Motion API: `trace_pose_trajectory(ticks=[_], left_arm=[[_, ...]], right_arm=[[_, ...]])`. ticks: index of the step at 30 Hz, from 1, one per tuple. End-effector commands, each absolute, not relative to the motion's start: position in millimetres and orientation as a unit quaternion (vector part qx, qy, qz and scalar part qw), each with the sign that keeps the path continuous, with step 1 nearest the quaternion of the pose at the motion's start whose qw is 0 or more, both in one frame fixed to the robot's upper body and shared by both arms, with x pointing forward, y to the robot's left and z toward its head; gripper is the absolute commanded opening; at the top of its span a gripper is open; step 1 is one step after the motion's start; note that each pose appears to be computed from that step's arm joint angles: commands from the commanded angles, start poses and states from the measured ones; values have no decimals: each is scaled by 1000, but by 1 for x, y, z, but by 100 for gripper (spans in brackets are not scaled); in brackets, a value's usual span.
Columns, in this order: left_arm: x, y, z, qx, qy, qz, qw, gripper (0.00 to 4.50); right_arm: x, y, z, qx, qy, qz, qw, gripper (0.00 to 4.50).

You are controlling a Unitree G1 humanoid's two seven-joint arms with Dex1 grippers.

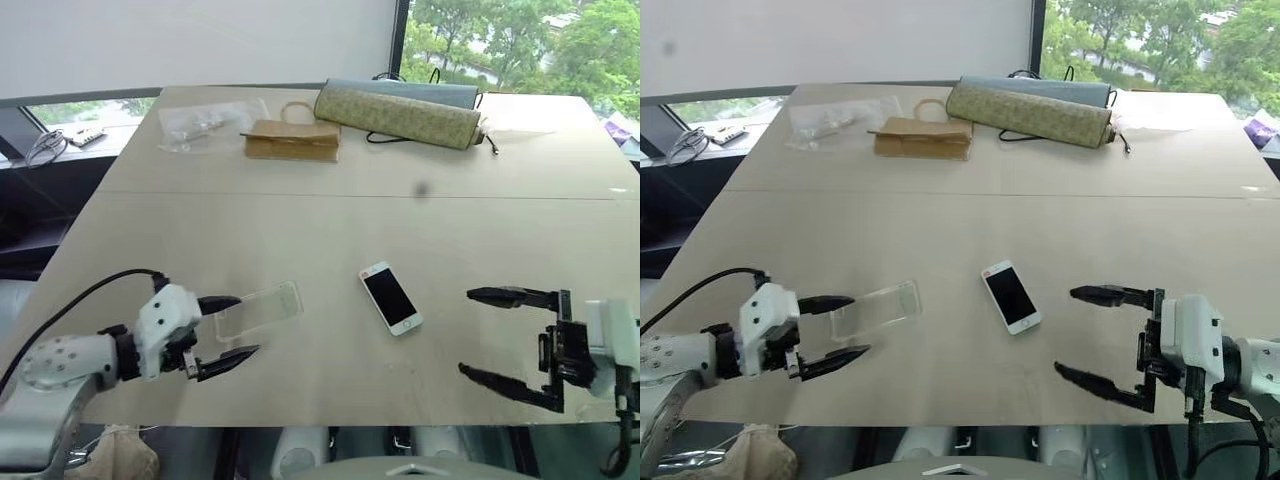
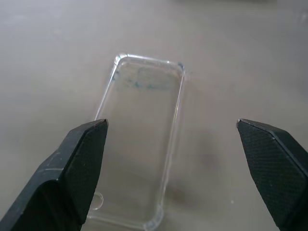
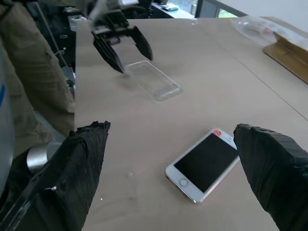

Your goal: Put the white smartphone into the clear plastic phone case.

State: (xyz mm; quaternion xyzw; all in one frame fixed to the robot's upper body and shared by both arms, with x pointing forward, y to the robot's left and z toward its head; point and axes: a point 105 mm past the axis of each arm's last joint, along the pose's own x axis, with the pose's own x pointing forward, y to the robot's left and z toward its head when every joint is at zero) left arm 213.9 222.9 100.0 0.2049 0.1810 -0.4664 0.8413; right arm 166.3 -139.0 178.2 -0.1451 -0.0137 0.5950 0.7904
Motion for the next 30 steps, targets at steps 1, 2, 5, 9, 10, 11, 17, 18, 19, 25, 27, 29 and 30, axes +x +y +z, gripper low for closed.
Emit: trace_pose_trajectory(ticks=[1,2,5,9,10,11,17,18,19,25,27,29,30], left_arm=[[216,222,79,227,213,-479,821,391],[214,221,72,229,222,-488,813,362],[214,219,61,236,230,-500,801,220],[218,222,55,237,233,-504,797,28],[218,223,54,238,235,-508,794,3],[219,223,53,239,235,-514,790,3],[226,208,65,240,197,-586,748,3],[228,204,68,244,192,-598,739,3],[230,200,69,247,189,-610,729,3],[245,173,75,264,169,-661,682,3],[253,164,78,263,161,-666,679,3],[259,157,80,268,155,-669,676,3],[260,154,81,272,152,-672,672,3]], right_arm=[[161,-130,182,-151,-20,602,784,450],[162,-130,181,-153,-19,598,786,450],[162,-129,181,-155,-16,591,792,450],[161,-129,182,-156,-13,577,801,450],[161,-129,182,-158,-13,574,804,450],[162,-129,181,-160,-12,570,806,450],[173,-130,172,-159,17,525,836,450],[175,-130,173,-155,11,516,842,450],[178,-131,173,-152,11,506,849,450],[183,-135,163,-162,52,461,871,450],[181,-134,160,-160,65,460,871,450],[176,-132,158,-147,76,469,868,450],[174,-132,158,-139,80,471,867,450]])
